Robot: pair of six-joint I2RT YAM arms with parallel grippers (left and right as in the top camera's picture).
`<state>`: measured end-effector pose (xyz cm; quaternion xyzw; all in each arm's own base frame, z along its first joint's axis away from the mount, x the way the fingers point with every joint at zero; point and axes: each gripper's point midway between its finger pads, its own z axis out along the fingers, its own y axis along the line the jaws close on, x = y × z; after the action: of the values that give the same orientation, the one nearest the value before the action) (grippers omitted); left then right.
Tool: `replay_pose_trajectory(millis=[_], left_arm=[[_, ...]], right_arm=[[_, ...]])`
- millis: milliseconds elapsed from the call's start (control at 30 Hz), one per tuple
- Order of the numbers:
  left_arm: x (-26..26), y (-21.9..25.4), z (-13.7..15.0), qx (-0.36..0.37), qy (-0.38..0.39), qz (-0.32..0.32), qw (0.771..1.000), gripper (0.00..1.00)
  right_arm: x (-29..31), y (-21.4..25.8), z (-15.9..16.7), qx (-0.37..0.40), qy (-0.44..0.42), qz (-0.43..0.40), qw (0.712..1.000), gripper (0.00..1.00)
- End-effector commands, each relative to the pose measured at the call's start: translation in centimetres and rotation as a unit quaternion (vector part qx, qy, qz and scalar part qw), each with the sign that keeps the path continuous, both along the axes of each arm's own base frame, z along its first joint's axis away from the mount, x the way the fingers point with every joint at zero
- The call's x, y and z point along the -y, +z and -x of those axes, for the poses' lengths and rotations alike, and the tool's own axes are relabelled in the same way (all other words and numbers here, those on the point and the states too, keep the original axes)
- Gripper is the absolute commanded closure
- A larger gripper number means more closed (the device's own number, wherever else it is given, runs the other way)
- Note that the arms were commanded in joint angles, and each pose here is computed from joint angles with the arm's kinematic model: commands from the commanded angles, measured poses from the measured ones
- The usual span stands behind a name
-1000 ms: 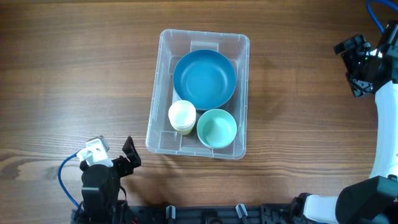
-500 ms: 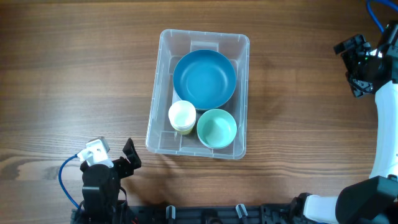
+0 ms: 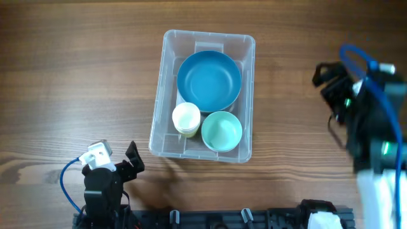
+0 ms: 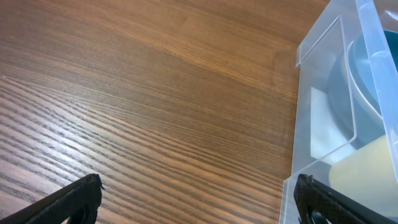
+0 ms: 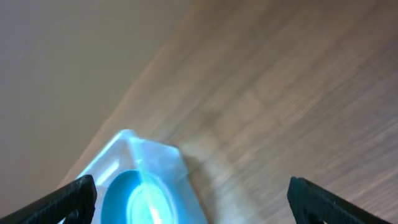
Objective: Pack container
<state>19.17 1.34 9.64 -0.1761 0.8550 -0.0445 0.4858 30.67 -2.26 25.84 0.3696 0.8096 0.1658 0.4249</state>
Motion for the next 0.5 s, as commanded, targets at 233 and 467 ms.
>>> replay_pose_trajectory(millis=[233,467], left_arm=[[0.1,-0.1,0.0,0.002,-0.001,0.004,1.0,0.0],[0.1,-0.1,0.0,0.002,-0.001,0.004,1.0,0.0]], right_arm=[[-0.4,-4.7,6.9,0.173,0.081,0.213,0.958,0.0],[-1.4,-8.9,8.3,0.17,0.126,0.249,0.945,0.0]])
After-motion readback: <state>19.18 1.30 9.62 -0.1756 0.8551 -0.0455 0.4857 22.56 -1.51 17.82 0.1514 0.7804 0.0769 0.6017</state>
